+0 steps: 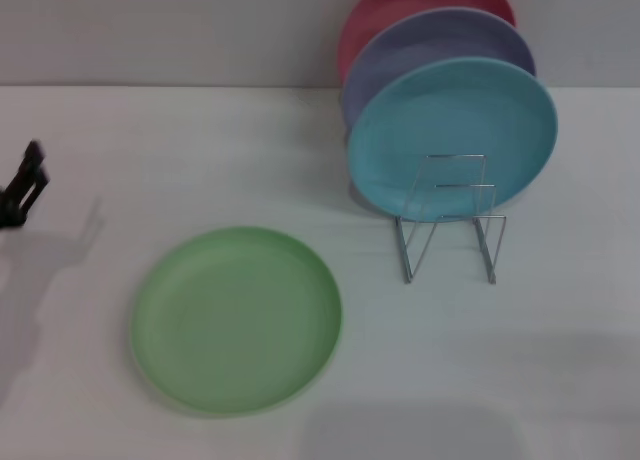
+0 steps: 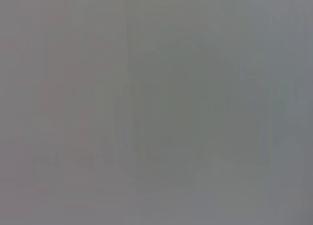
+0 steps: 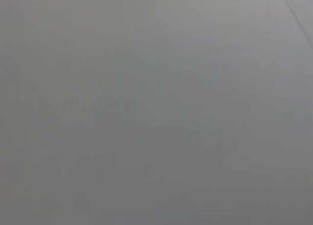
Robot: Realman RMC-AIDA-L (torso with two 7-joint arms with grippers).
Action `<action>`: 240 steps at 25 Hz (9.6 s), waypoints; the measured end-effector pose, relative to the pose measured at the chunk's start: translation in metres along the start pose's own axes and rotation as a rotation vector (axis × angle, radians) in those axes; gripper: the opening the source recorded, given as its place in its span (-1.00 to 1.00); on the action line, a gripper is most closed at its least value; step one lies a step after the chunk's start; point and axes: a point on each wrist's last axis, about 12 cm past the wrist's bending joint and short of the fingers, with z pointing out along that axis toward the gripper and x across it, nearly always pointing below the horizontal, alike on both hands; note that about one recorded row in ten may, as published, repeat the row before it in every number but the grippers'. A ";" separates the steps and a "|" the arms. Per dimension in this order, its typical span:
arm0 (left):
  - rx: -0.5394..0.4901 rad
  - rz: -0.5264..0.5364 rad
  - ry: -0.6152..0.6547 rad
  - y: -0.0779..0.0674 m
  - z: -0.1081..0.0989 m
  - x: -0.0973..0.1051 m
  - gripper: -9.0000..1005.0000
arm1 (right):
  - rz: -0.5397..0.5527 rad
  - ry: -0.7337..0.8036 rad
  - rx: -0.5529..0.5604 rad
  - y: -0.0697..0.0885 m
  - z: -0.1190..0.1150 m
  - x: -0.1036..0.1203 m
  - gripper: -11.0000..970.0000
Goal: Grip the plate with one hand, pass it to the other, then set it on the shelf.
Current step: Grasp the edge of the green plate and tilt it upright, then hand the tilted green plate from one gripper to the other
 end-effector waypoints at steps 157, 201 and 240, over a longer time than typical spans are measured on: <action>0.279 0.001 0.582 -0.031 0.053 -0.125 -0.93 | 0.052 0.827 -0.762 0.268 0.276 -0.043 0.68; 0.322 0.006 0.548 -0.044 0.063 -0.134 -0.93 | -0.095 1.361 -1.025 0.295 0.286 0.025 0.62; 0.300 0.066 0.415 -0.044 0.061 -0.156 -0.29 | -0.153 1.306 -1.116 0.298 0.271 0.027 -0.85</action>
